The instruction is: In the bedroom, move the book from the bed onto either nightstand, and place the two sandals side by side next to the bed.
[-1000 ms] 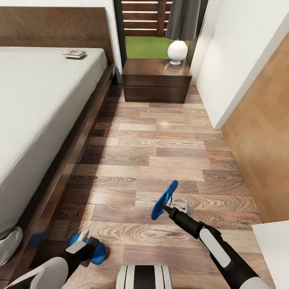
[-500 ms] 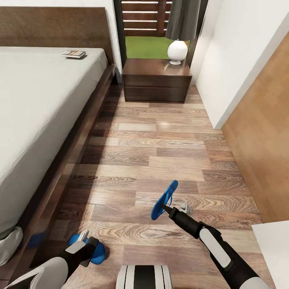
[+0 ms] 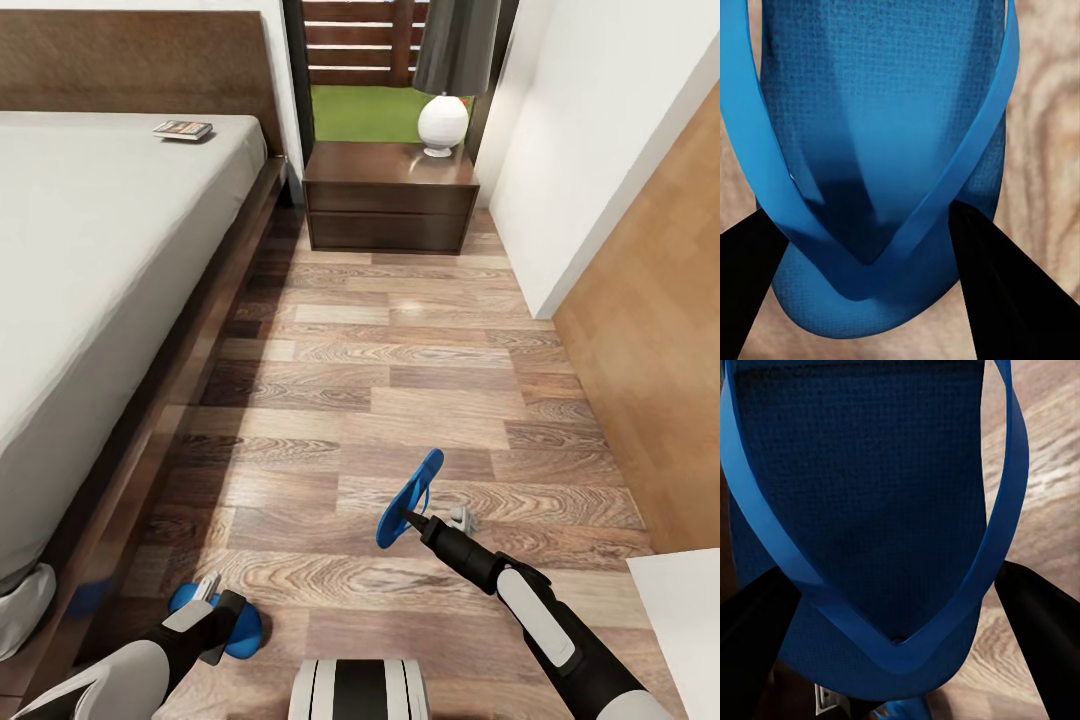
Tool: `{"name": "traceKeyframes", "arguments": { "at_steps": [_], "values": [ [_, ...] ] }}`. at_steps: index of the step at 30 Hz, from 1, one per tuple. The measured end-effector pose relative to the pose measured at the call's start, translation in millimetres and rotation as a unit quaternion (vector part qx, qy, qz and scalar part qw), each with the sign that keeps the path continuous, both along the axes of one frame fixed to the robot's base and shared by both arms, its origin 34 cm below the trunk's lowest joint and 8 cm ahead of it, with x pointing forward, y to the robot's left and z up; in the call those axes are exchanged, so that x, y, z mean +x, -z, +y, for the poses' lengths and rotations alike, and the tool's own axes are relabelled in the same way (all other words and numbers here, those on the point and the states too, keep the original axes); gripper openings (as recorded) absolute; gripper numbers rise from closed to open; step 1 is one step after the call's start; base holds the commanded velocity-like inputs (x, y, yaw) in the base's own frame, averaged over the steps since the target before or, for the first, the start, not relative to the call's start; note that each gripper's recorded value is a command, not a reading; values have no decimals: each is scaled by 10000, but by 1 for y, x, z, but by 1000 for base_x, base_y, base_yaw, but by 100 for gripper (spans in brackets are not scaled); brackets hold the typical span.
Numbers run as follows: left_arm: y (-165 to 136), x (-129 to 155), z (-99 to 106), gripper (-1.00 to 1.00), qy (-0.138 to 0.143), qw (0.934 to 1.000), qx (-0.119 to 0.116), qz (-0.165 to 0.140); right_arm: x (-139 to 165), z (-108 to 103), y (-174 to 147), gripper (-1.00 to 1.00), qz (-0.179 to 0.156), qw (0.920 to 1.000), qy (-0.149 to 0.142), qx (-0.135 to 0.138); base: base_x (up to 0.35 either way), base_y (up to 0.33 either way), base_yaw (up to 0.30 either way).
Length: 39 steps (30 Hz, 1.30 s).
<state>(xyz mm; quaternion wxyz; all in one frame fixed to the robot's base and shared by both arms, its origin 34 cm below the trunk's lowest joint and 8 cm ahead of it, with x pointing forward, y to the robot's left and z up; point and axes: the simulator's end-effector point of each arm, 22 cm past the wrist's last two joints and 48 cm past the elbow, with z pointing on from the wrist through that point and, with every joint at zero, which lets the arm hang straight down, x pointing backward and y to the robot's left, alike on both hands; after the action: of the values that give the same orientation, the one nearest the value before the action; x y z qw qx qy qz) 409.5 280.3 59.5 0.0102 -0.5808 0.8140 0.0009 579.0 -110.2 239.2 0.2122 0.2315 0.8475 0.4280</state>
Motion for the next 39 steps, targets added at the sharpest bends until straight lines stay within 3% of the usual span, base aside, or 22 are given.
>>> {"name": "traceKeyframes", "arguments": {
  "at_steps": [22, 23, 39],
  "values": [
    [0, 0, -1, -100, 2, 10000, -13, -8, 0, 0, 0, -100, 4, 10000, 1, -6, 0, 0, 0],
    [0, 0, -1, 100, 2, 10000, -14, -8, 0, 0, 0, -100, 3, 10000, 1, -6, 0, 0, 0],
    [0, 0, -1, 100, 11, 10000, -17, -9, 0, 0, 0, -100, 2, 10000, 1, -6, 0, 0, 0]
  ]
}}
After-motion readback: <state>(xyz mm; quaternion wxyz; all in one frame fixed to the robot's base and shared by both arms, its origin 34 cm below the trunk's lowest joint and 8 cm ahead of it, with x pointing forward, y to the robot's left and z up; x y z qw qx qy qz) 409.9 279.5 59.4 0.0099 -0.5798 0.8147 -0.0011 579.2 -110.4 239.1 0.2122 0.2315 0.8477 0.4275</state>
